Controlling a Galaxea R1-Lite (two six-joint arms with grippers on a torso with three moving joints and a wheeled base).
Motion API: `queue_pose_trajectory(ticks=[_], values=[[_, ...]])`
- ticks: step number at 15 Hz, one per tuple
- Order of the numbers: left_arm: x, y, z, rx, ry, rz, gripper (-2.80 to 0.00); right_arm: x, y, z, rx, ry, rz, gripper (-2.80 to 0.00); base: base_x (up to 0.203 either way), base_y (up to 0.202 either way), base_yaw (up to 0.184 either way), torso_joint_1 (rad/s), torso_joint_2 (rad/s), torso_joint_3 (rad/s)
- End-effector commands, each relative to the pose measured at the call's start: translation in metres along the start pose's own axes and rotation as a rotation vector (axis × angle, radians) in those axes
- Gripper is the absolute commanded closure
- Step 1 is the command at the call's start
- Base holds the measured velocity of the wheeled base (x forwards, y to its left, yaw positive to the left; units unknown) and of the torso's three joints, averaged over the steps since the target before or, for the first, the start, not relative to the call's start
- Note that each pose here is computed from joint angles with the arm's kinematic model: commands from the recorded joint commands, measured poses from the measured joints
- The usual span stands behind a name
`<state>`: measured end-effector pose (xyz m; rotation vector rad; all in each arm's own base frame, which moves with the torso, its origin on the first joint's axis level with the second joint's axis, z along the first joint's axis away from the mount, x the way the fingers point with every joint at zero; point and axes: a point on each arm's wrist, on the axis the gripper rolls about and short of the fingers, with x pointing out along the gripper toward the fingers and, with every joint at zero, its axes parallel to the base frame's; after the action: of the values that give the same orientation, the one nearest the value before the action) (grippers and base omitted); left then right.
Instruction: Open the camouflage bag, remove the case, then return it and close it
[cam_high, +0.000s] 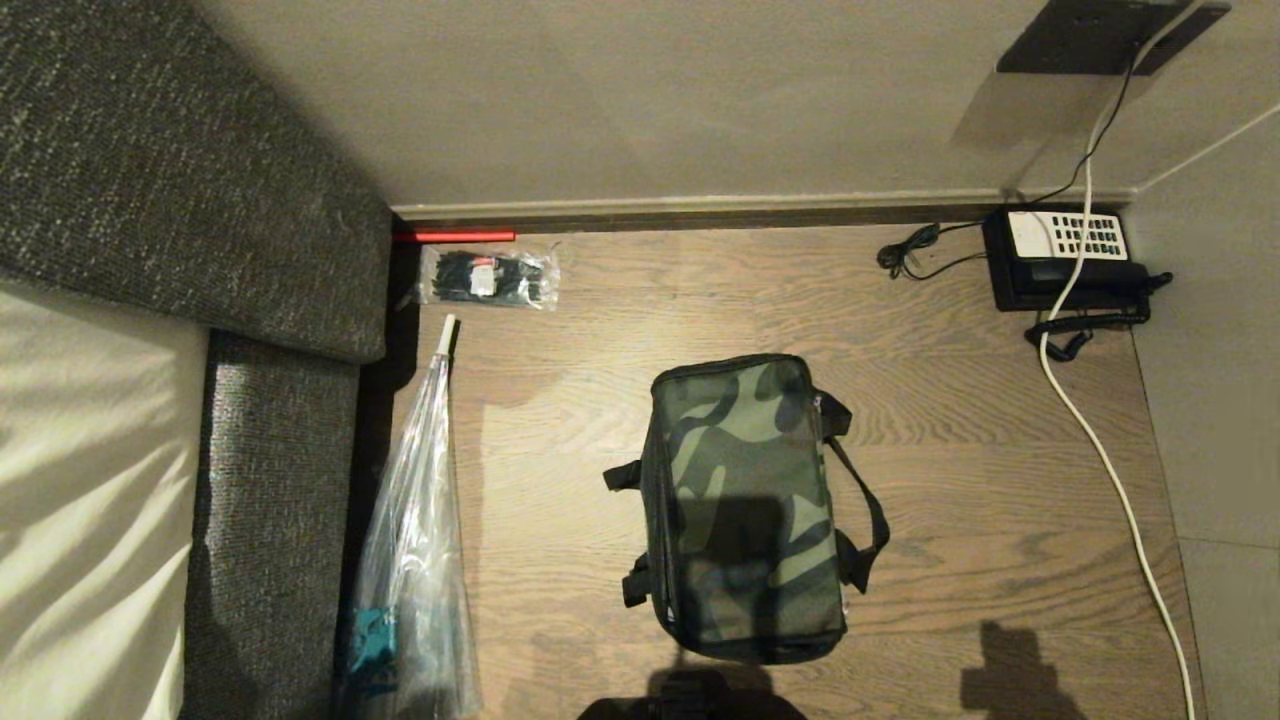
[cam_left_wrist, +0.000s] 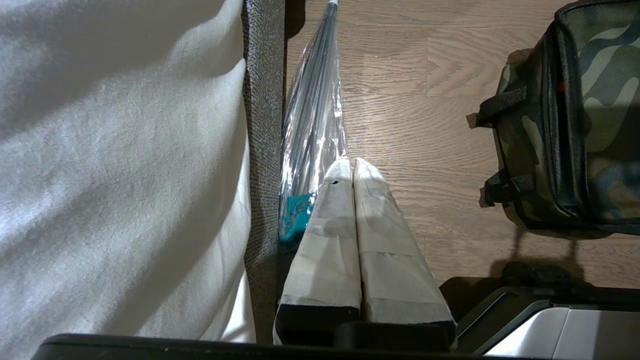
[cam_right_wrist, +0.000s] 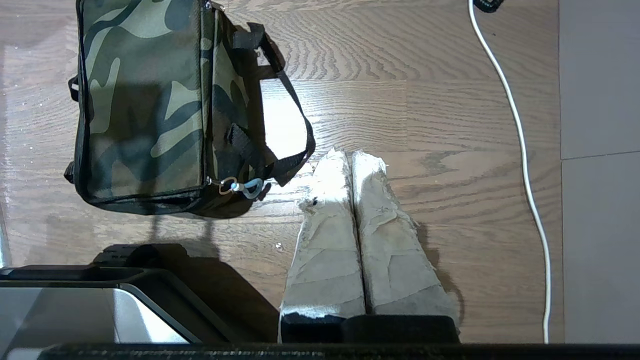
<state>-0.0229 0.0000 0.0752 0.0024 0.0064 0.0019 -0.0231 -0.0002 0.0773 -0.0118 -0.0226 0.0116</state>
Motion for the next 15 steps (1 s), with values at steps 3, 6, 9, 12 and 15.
queue_pose_trajectory(ticks=[3,6,9,12,15], values=[[-0.0001,0.0,-0.0003,-0.015,0.0,0.001,0.0,-0.001,0.0,-0.0026,0.0,-0.013,0.001,0.0,0.0,0.0,0.0,0.0,0.0,0.0],[0.0,0.0,-0.0001,-0.015,0.0,0.001,0.0,-0.001,0.0,-0.0026,0.0,-0.013,0.0,0.0,0.0,0.0,0.0,0.001,0.0,0.012],[-0.0001,0.0,-0.0001,-0.015,-0.001,0.001,0.0,-0.001,0.0,-0.0026,0.0,-0.013,0.0,0.0,0.0,0.0,0.0,0.002,0.0,0.151],[-0.0001,0.0,-0.0001,-0.015,-0.002,0.001,0.0,-0.001,0.0,-0.0025,0.0,-0.013,0.0,0.0,0.0,0.0,0.0,0.002,0.0,0.2],[-0.0001,0.0,-0.0001,-0.015,-0.002,0.001,0.0,-0.001,0.0,-0.0026,0.0,-0.013,0.002,0.0,0.0,0.0,0.0,0.003,0.0,0.204]])
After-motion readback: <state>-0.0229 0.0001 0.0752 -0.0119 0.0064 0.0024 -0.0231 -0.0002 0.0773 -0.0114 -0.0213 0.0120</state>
